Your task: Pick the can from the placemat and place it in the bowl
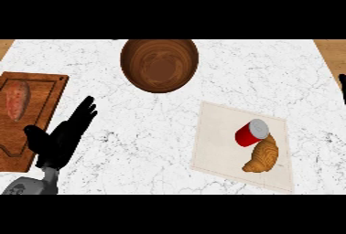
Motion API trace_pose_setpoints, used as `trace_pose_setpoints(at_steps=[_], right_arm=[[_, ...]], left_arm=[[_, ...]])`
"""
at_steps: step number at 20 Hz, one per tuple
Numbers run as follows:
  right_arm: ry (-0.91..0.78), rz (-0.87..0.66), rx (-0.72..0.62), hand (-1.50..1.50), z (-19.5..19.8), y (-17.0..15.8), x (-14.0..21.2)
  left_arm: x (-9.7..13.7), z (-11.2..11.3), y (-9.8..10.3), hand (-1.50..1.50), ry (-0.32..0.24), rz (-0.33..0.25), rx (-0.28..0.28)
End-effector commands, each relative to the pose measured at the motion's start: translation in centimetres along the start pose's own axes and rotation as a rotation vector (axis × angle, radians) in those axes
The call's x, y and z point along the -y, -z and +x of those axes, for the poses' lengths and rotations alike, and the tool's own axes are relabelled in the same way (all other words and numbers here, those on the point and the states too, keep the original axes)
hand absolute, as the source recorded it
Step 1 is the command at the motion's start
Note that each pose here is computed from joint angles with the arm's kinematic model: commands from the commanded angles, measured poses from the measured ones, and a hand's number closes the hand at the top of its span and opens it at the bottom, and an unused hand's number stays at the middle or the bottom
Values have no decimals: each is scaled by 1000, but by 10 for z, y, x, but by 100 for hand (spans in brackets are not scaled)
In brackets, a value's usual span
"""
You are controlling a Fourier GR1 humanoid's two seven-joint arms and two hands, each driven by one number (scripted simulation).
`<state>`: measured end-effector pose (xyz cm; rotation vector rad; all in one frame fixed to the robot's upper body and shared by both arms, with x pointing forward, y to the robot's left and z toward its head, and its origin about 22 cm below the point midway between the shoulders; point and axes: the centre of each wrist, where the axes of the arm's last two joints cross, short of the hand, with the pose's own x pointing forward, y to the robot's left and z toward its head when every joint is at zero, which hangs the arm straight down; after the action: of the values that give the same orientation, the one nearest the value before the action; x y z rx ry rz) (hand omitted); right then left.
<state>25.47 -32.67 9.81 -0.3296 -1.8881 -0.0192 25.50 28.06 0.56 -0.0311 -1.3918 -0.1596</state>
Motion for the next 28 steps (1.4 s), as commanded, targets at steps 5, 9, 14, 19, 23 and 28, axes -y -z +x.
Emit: trace_pose_setpoints(at_steps=[5,9,14,19,23,28], right_arm=[[16,493,296,150,66,42,-14],[-678,419,-54,-150,32,23,48],[-540,407,60,-150,18,-51,32],[-606,451,21,-150,38,-65,56],[-590,435,-29,-150,63,-42,48],[-650,456,2,-150,100,17,37]], left_arm=[[-25,46,17,0,115,214,176],[-36,44,14,0,141,288,172],[-34,42,12,0,151,320,163],[-28,56,17,0,151,321,161],[-22,71,-9,0,138,302,161],[-22,57,11,0,156,304,178]])
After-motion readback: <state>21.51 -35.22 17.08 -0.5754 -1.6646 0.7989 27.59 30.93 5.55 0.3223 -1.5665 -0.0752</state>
